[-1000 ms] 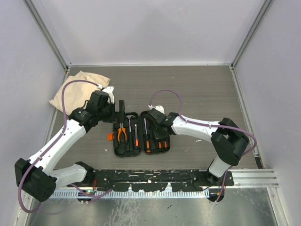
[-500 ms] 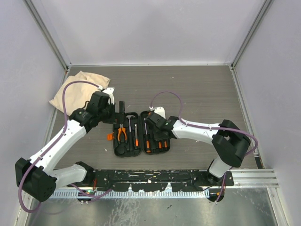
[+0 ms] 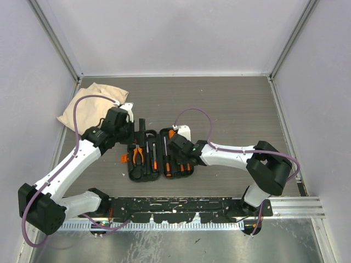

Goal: Sort the tools into containers
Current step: Place the screwdriver in the storage box, then close the storage box at the center of the board.

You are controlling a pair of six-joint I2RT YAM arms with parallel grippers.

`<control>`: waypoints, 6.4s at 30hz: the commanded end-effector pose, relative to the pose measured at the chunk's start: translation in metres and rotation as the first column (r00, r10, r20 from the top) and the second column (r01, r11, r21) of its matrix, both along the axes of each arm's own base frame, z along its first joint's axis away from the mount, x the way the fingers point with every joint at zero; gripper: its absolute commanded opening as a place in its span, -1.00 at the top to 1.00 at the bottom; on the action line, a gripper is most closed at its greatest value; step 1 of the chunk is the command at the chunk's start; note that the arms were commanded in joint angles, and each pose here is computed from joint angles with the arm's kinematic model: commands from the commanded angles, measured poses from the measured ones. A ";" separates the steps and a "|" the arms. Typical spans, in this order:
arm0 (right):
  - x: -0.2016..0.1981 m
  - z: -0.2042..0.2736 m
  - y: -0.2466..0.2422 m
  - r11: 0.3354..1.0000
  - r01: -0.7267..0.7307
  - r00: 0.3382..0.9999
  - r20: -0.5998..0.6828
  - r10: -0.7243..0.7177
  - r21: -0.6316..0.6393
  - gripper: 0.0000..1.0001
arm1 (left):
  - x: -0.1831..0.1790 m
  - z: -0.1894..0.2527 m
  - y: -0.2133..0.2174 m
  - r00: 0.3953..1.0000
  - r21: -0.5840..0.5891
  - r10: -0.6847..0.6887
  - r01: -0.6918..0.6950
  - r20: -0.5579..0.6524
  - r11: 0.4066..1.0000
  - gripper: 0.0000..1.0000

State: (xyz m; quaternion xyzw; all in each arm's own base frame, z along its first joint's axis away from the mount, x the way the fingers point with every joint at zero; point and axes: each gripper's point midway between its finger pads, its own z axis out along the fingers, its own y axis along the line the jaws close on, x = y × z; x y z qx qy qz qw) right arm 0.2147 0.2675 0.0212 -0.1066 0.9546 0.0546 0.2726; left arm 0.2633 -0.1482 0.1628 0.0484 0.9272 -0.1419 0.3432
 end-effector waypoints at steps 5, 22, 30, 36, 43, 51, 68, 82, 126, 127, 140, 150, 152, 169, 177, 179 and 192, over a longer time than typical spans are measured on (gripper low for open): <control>-0.126 -0.108 -0.079 0.968 -0.065 0.885 -0.462 -0.056 -0.242 0.92 | 0.007 0.007 -0.006 0.999 -0.049 0.021 -0.020 0.032 0.999 -0.99; -0.041 -0.040 -0.105 0.967 0.074 0.961 -0.240 -0.134 -0.244 0.86 | 0.006 0.009 -0.005 0.999 -0.049 0.022 -0.020 0.030 0.999 -0.99; -0.001 0.022 -0.056 1.000 0.016 0.995 -0.094 -0.019 -0.026 0.66 | 0.006 0.008 -0.008 0.999 -0.073 0.036 -0.035 0.023 0.997 -1.00; 0.030 0.092 -0.023 0.991 -0.030 0.997 0.073 0.020 0.133 0.43 | 0.005 0.005 -0.008 0.999 -0.086 0.051 -0.050 0.015 0.995 -1.00; 0.025 0.101 -0.028 0.993 -0.016 0.999 0.048 0.011 0.118 0.46 | 0.005 0.001 -0.009 0.998 -0.088 0.058 -0.058 0.004 0.994 -1.00; -0.005 0.070 -0.042 0.999 0.012 0.999 -0.053 -0.010 0.044 0.61 | 0.005 -0.005 -0.009 0.998 -0.087 0.062 -0.062 -0.008 0.994 -1.00; -0.023 0.033 -0.022 0.998 -0.029 0.991 -0.132 0.035 0.047 0.65 | 0.004 -0.012 -0.011 0.997 -0.090 0.067 -0.069 -0.030 0.993 -1.00; -0.030 0.018 -0.034 0.999 -0.019 0.984 -0.180 0.014 -0.029 0.83 | 0.005 -0.020 -0.014 0.997 -0.091 0.064 -0.069 -0.053 0.994 -0.99; -0.032 0.048 -0.014 0.994 -0.109 0.988 -0.108 0.108 -0.009 0.69 | 0.012 -0.016 -0.018 0.997 -0.106 0.061 -0.064 -0.039 0.992 -1.00; -0.019 0.066 -0.010 0.995 -0.099 0.994 -0.040 0.099 0.005 0.63 | 0.013 -0.013 -0.018 0.998 -0.109 0.063 -0.066 -0.028 0.992 -0.99; 0.048 0.156 -0.055 0.982 0.135 0.937 0.306 -0.170 0.132 0.32 | 0.012 0.020 0.025 0.981 -0.090 0.183 -0.177 0.067 0.980 -0.96; 0.057 0.126 -0.112 0.953 0.221 0.913 0.300 -0.277 0.209 -0.07 | -0.012 -0.010 0.039 0.970 -0.123 0.236 -0.241 -0.056 0.963 -0.96; 0.053 0.122 -0.108 0.956 0.182 0.936 0.258 -0.241 0.232 -0.10 | -0.018 -0.020 0.034 0.971 -0.152 0.223 -0.234 -0.081 0.960 -0.96; 0.028 0.077 -0.072 0.936 0.040 0.994 0.082 -0.073 0.350 -0.13 | -0.024 -0.057 0.005 0.984 -0.336 0.156 -0.175 -0.084 0.925 -0.84; 0.030 0.075 -0.074 0.936 0.047 0.994 0.074 -0.078 0.350 -0.13 | -0.020 -0.076 -0.002 0.985 -0.324 0.116 -0.152 -0.129 0.934 -0.59; 0.030 0.073 -0.075 0.937 0.047 0.994 0.073 -0.077 0.346 -0.13 | -0.018 -0.081 -0.005 0.985 -0.321 0.099 -0.140 -0.142 0.937 -0.58; 0.040 0.055 -0.086 0.901 0.086 0.995 0.005 -0.098 0.426 -0.18 | -0.014 -0.094 -0.029 0.984 -0.381 -0.021 -0.050 -0.179 0.923 -0.42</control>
